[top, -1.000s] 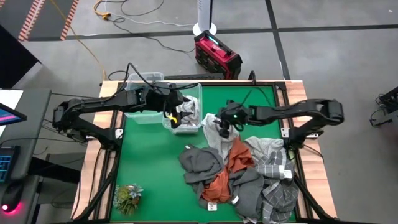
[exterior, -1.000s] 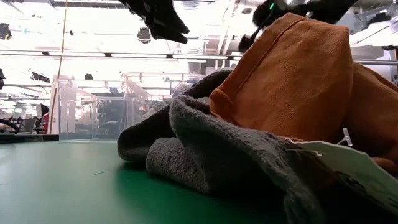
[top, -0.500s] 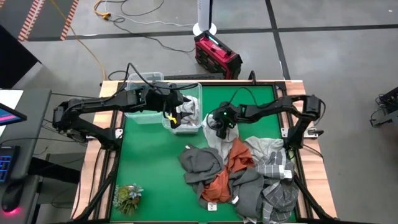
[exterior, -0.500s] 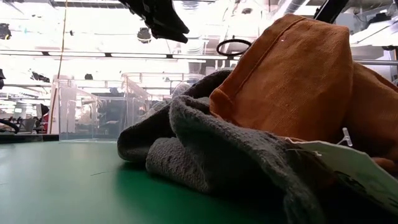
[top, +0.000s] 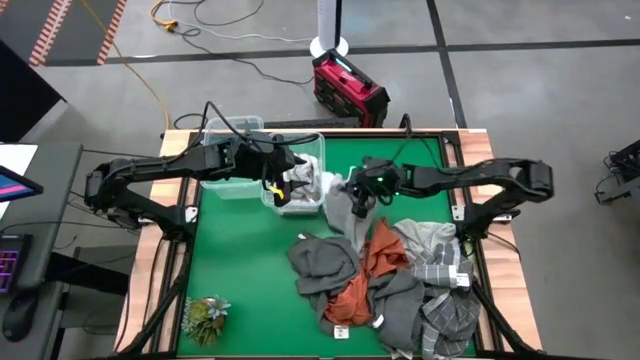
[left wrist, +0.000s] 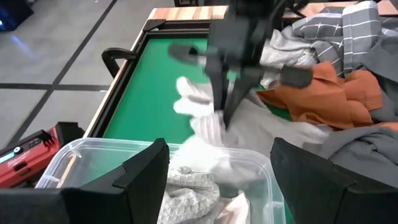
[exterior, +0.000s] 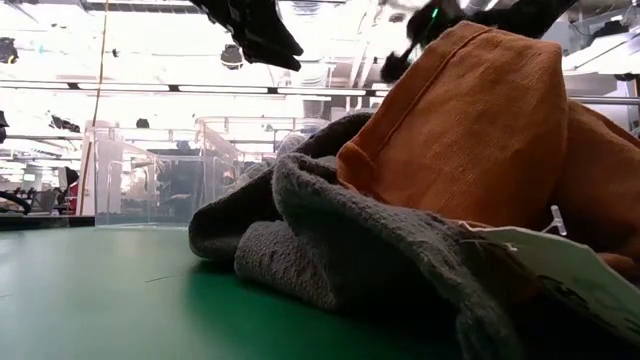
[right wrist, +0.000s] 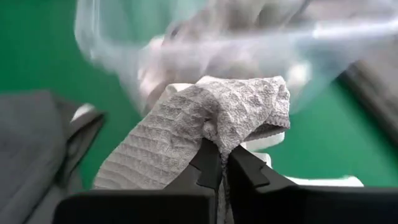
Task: Sort towels by color in basket
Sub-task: Put the white towel into the right transparent bin
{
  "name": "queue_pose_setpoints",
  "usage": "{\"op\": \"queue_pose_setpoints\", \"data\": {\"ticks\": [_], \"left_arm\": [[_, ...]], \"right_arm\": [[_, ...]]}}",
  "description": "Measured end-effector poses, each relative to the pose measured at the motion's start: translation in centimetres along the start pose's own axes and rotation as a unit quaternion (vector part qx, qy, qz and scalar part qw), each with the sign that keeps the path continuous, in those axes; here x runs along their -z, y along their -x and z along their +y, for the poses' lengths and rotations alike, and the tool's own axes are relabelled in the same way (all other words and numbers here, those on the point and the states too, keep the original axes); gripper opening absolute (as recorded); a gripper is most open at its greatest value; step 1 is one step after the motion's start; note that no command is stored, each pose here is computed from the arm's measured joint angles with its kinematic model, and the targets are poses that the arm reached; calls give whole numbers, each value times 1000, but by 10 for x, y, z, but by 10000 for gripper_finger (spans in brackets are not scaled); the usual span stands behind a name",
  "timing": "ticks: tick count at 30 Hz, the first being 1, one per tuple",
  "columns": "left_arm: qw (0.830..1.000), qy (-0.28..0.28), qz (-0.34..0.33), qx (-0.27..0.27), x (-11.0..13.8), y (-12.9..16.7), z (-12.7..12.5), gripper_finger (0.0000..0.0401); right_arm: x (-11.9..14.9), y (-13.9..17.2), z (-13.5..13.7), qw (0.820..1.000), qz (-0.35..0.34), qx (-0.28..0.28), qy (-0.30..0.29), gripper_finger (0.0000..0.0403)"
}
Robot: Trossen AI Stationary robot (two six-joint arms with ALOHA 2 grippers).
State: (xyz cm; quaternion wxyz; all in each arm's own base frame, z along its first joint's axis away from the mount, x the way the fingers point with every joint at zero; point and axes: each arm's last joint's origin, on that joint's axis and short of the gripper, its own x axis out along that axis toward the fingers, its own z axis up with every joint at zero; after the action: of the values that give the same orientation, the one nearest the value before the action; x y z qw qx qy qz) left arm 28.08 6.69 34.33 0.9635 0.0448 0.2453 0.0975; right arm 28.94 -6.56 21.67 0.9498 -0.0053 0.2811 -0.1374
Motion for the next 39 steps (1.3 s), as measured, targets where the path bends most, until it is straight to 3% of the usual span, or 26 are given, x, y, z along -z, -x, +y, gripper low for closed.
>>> {"op": "queue_pose_setpoints", "data": {"ticks": [5,12,21,34,37,39], "left_arm": [[1000,4,0,0,0,0,0,270],[1000,3,-17,8,-4,-1,-6,270],[998,-26,-40,29,-4,-35,-24,270],[993,-67,-96,16,-2,-82,-28,269],[992,-86,-94,11,-1,-84,-28,249],[991,-94,-98,5,-2,-83,-27,211]], "right_arm": [[-19,33,7,994,-56,91,14,37],[-35,66,26,983,-120,129,50,39],[-44,91,44,976,-168,108,89,39],[-40,98,61,976,-164,75,124,40],[-40,99,63,976,-166,70,122,41],[-40,99,64,977,-166,67,116,47]]}}
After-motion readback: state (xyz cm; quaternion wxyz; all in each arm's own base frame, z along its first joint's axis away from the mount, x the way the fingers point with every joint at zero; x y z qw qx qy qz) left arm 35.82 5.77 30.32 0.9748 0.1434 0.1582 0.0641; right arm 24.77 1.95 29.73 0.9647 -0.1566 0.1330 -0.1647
